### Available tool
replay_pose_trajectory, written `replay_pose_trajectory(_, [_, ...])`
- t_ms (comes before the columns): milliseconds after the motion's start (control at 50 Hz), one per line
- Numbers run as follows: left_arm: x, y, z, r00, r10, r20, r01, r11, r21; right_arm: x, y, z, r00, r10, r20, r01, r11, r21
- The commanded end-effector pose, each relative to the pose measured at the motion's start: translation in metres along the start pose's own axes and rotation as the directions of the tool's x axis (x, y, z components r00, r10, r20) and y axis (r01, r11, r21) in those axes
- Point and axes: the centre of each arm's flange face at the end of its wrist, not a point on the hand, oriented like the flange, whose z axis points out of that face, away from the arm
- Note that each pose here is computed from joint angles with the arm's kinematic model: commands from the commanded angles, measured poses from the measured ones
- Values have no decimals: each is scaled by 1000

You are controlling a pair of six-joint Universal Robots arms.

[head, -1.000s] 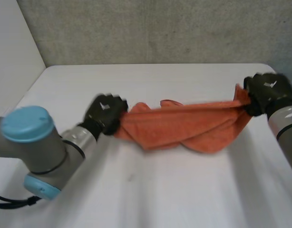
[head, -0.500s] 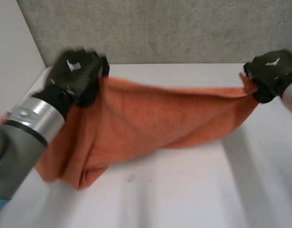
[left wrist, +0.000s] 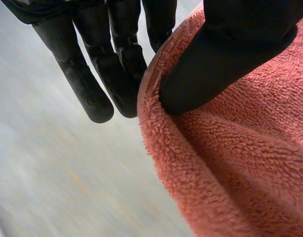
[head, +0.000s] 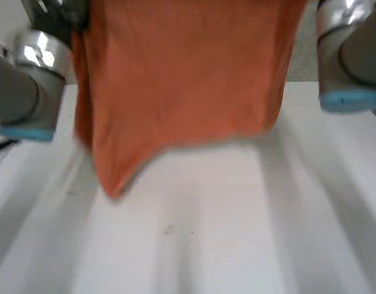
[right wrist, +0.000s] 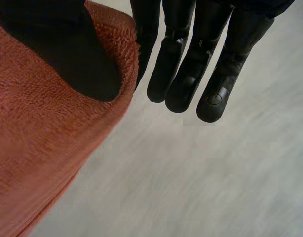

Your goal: Fold the laundry

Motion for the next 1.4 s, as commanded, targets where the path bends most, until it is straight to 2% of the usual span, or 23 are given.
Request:
replay_pose_trajectory(20, [-25,-48,-1,989,2,150,-26,987,158,25,-48,3,992,111,-56,-100,979,177])
replay_pose_trajectory(40, [-25,-48,-1,989,2,150,-26,987,158,21,-39,-5,993,114,-39,-107,984,140])
replay_pose_trajectory(120, [-8,-15,-37,997,-7,83,11,999,-42,5,-2,-36,994,101,43,-100,995,-16])
replay_pose_trajectory(180, [9,11,-72,999,-25,28,30,981,-191,2,6,-49,992,99,81,-94,993,-67])
replay_pose_trajectory(260, [25,31,-107,998,-51,-21,42,950,-310,4,51,-89,979,100,175,-51,963,-265])
replay_pose_trajectory(300, [41,50,-139,995,-78,-61,46,911,-410,4,66,-105,974,108,199,-37,942,-334])
replay_pose_trajectory(320, [41,50,-139,995,-78,-61,46,911,-411,4,77,-117,971,115,209,-26,922,-387])
replay_pose_trajectory(360, [62,69,-170,987,-118,-114,43,856,-514,1,86,-133,966,130,225,-18,898,-439])
replay_pose_trajectory(420, [73,73,-183,980,-142,-143,40,831,-554,-2,99,-154,960,148,240,-7,864,-504])
replay_pose_trajectory(440, [83,75,-197,972,-165,-169,32,801,-598,-1,105,-163,959,152,239,-2,848,-531])
replay_pose_trajectory(460, [88,75,-208,965,-182,-187,20,766,-643,-1,105,-163,959,152,239,-2,847,-531])
replay_pose_trajectory(480, [88,75,-208,965,-183,-187,20,765,-643,4,112,-168,961,150,231,4,832,-555])
replay_pose_trajectory(520, [92,73,-224,959,-199,-201,-5,699,-715,12,119,-171,967,141,214,8,819,-574])
replay_pose_trajectory(580, [92,69,-231,958,-202,-206,-19,668,-744,25,127,-173,975,123,184,12,802,-597])
replay_pose_trajectory(620, [96,58,-243,949,-217,-227,-47,615,-787,29,129,-174,978,116,174,12,798,-603])
replay_pose_trajectory(680, [95,41,-246,946,-219,-239,-65,595,-801,37,130,-175,982,104,156,13,792,-611])
replay_pose_trajectory(800, [92,26,-248,940,-229,-252,-70,594,-801,43,135,-182,984,101,148,15,775,-632])
replay_pose_trajectory(920, [91,24,-238,937,-233,-259,-60,624,-779,40,137,-187,978,121,169,15,770,-638])
replay_pose_trajectory(1000, [89,24,-216,927,-255,-275,-32,677,-735,38,138,-189,976,129,176,15,766,-643])
replay_pose_trajectory(1100, [73,38,-199,936,-249,-250,-12,686,-727,34,139,-197,969,150,197,16,755,-656])
replay_pose_trajectory(1160, [70,41,-194,929,-263,-258,-2,696,-718,29,135,-202,958,173,231,21,757,-653])
replay_pose_trajectory(1280, [68,50,-187,915,-291,-280,11,710,-705,15,107,-205,903,265,339,13,769,-639])
replay_pose_trajectory(1400, [70,65,-182,908,-302,-292,5,704,-710,9,106,-214,871,313,379,26,741,-671])
